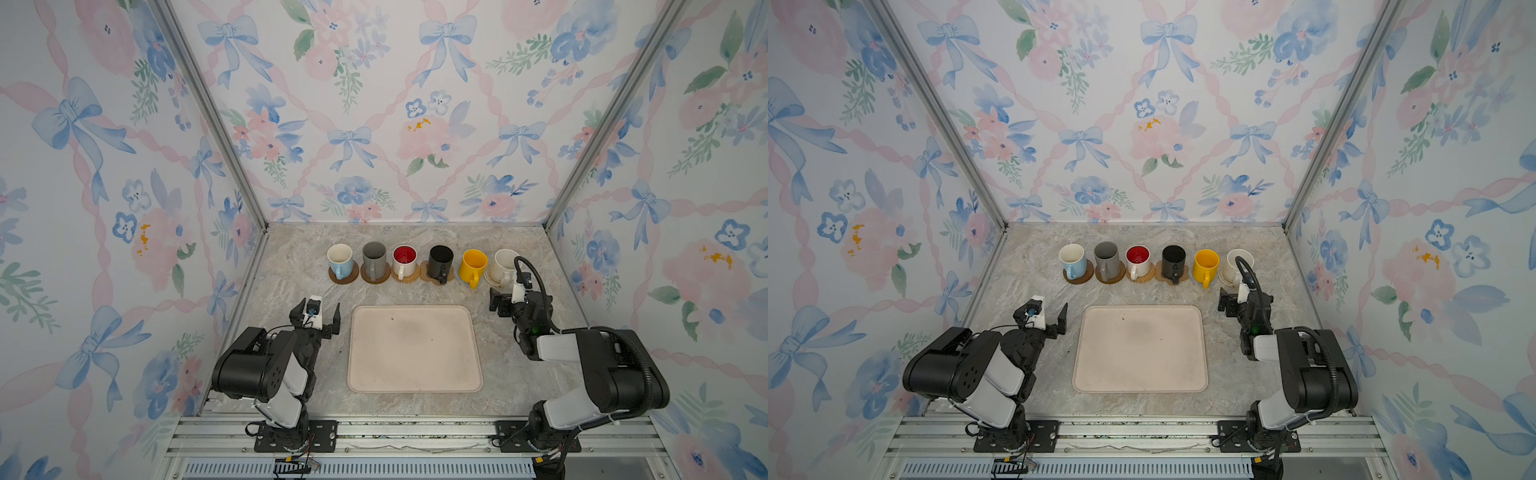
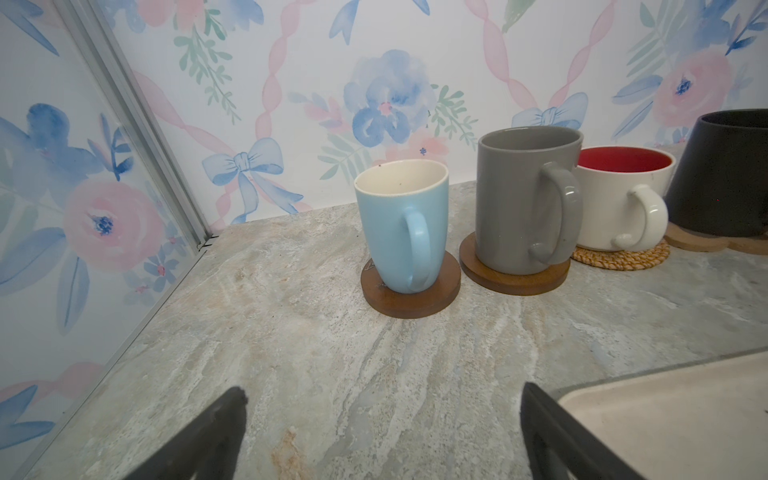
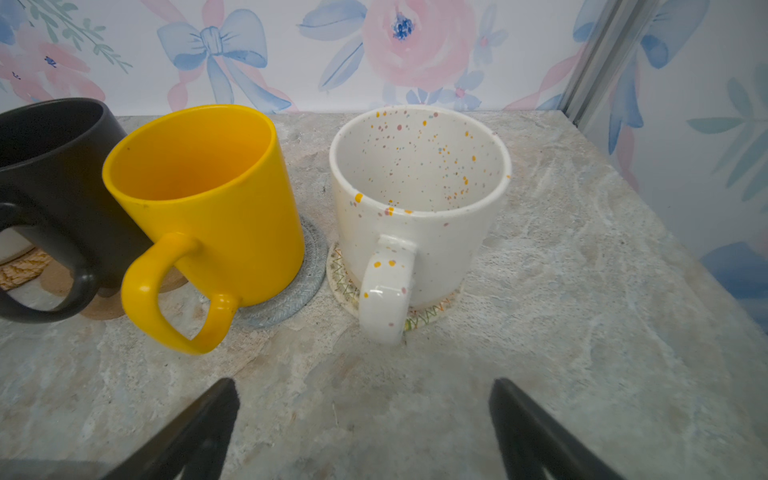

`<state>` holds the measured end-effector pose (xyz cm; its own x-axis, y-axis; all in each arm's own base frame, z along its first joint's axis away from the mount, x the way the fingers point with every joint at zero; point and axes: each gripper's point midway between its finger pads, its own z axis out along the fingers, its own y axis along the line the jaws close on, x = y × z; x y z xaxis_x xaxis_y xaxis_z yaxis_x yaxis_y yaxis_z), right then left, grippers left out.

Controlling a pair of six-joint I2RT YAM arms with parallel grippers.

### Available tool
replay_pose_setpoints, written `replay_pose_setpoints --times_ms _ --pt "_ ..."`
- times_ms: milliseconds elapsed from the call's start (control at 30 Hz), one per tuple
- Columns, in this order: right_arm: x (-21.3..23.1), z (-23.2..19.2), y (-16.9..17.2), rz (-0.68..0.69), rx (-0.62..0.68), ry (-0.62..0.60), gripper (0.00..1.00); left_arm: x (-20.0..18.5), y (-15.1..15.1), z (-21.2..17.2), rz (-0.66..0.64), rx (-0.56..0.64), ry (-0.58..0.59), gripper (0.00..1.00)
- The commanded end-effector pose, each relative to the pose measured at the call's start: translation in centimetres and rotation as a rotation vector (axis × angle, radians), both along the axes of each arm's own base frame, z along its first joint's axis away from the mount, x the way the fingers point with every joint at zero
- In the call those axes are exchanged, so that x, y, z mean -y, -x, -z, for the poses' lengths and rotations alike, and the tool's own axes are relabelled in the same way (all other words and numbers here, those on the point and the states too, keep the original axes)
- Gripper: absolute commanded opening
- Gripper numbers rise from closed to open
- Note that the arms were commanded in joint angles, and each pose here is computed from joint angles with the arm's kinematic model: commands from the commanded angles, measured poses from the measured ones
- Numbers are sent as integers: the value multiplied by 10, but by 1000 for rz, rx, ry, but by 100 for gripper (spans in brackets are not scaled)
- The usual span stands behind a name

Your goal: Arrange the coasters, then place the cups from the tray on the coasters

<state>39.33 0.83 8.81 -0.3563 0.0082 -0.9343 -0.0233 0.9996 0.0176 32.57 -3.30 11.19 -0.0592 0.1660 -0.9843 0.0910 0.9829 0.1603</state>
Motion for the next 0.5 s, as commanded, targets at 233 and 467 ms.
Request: replay_pose_setpoints --times_ms 233,467 --pt "0 -9 -6 2 31 18 97 6 5 -21 44 90 -11 98" --pt "0 -9 -7 2 32 17 97 7 6 -21 52 89 -11 98"
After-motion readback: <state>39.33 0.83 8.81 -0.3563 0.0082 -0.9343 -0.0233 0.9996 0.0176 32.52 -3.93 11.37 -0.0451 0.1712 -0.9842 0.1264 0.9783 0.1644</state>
